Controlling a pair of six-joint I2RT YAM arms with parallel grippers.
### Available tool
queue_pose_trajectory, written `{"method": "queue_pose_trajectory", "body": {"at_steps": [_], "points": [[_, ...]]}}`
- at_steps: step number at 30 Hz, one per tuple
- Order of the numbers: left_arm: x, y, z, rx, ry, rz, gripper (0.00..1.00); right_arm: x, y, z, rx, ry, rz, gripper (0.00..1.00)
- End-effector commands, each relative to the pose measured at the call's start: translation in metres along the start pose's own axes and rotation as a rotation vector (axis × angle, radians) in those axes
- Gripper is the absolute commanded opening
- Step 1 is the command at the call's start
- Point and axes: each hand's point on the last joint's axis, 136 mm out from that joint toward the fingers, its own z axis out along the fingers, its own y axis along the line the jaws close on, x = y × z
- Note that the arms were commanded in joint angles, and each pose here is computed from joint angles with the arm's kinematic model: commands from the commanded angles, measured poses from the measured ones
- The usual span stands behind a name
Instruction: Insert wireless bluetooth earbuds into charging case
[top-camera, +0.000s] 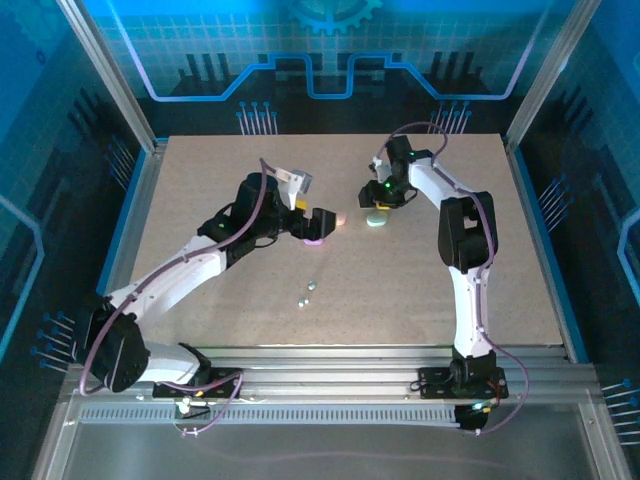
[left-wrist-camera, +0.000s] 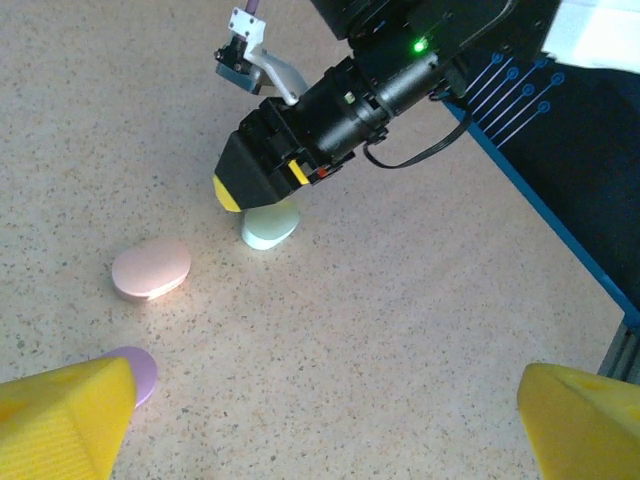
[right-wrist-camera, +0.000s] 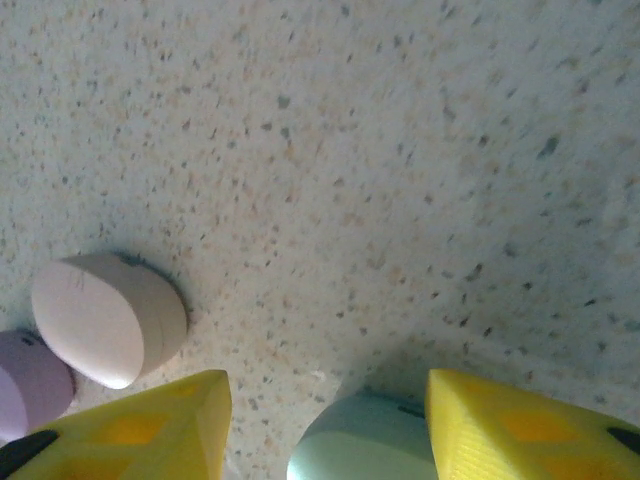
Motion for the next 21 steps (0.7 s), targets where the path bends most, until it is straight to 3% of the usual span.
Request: {"method": "queue_pose_trajectory", "body": {"at_steps": [1, 13, 21], "points": [[0.002, 0.007, 0.002, -0.028, 0.045, -0.053, 0.99, 0.019, -0.002, -0.002, -0.026, 0.07, -0.012, 0.55], [0.008, 0.007, 0.014, -0.007, 0.079, -0.068, 0.99, 0.054, 0.005, -0.017, -0.042, 0.094, -0.011, 0.56], [0.008, 0.006, 0.016, 0.0, 0.078, -0.066, 0.99, 0.065, -0.013, -0.015, 0.094, 0.067, 0.02, 0.68]]}}
